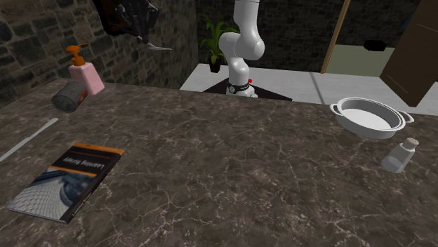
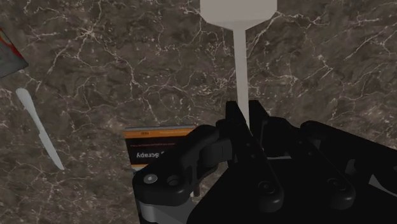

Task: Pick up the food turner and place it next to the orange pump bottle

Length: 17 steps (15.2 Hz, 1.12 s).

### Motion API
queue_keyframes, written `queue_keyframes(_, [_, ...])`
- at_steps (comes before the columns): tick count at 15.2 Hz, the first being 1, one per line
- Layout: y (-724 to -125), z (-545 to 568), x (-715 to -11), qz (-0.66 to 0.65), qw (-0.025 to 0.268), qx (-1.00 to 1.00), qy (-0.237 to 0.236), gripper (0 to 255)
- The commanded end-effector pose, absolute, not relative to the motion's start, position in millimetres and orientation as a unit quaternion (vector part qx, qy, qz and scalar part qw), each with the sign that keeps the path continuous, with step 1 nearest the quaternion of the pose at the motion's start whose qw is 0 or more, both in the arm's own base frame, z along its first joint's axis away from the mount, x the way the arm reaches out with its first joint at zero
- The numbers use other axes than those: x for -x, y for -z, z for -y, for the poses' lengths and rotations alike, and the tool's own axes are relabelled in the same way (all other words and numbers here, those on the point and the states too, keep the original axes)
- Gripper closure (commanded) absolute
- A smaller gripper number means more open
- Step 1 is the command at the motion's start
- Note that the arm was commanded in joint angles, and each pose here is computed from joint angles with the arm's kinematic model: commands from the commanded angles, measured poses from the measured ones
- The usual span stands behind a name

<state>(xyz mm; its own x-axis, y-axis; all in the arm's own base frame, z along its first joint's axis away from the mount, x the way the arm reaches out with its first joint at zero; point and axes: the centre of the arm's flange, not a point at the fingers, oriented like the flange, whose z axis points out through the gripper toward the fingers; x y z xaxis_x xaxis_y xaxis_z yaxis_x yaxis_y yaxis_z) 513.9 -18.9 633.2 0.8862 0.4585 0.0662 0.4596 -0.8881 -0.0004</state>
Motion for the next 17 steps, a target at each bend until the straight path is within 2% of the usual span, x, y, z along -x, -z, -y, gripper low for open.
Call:
queue_keyframes(1, [-631, 46, -510, 0.237, 0.008, 0.971, 0.032, 255])
queue_keyframes(15, [-631, 236, -484, 0.237, 0.008, 0.971, 0.032, 255])
queue_keyframes(17, [-621, 236, -484, 0.237, 0.008, 0.971, 0.032, 255])
